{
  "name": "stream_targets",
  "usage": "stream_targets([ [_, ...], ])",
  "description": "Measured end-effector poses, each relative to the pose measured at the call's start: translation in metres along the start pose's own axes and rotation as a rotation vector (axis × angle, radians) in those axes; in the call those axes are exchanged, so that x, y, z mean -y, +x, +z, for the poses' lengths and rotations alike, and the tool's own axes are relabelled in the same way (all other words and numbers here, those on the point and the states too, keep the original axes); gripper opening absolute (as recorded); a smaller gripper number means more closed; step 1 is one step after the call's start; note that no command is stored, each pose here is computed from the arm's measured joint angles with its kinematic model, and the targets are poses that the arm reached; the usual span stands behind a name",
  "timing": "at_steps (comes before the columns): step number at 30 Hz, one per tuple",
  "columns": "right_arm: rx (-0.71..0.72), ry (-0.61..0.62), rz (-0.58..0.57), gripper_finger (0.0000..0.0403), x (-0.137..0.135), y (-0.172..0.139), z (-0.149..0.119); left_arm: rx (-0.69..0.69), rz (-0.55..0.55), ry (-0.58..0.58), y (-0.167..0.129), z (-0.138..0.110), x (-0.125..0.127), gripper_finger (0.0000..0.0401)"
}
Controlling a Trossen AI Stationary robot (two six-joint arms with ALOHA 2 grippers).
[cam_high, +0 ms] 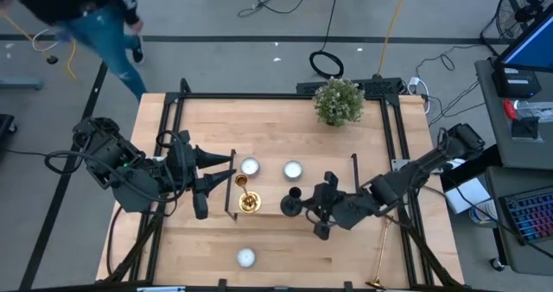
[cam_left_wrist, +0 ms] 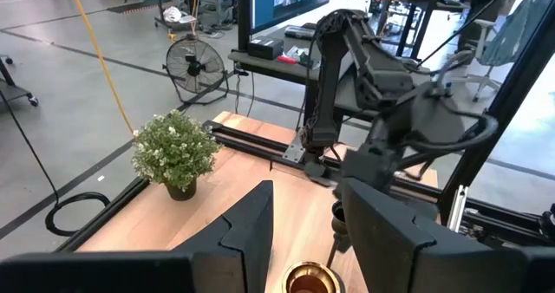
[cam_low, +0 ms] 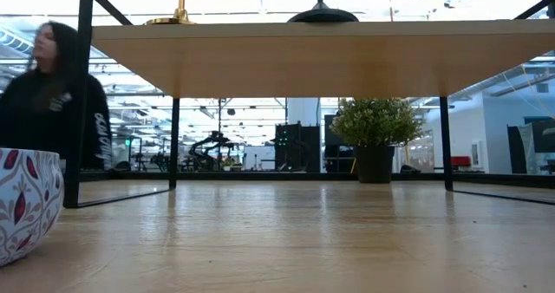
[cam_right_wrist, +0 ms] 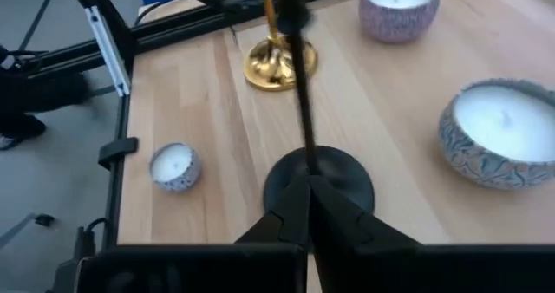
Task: Pick & Place candle stick holders
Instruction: Put the black candleholder on the shelf
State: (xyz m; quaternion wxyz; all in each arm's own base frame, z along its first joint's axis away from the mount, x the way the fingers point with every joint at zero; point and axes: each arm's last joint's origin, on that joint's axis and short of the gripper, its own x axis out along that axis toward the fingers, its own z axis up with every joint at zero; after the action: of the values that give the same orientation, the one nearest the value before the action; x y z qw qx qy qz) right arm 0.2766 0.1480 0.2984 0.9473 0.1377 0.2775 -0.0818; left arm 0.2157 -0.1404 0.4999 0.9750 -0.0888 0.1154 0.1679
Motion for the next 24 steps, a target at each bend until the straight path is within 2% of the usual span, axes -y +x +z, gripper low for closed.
stream_targets([
  [5,-0.007,0.006,-0.003,0.0,-0.011,-0.011,-0.005,-0.01,0.005,0.006,0.0,-0.001,-0.001,0.0145],
  [9,-0.003,0.029,-0.012,0.0,-0.017,-0.008,-0.011,-0.02,0.011,0.009,0.0,-0.003,-0.002,0.0145],
  [17,0.014,0.039,-0.026,0.0,-0.026,0.016,-0.019,-0.021,0.012,0.011,0.0,-0.003,-0.002,0.0145],
  [24,-0.045,0.009,-0.025,0.0,-0.029,0.039,-0.032,-0.022,0.01,-0.006,0.0,-0.003,-0.002,0.0145],
])
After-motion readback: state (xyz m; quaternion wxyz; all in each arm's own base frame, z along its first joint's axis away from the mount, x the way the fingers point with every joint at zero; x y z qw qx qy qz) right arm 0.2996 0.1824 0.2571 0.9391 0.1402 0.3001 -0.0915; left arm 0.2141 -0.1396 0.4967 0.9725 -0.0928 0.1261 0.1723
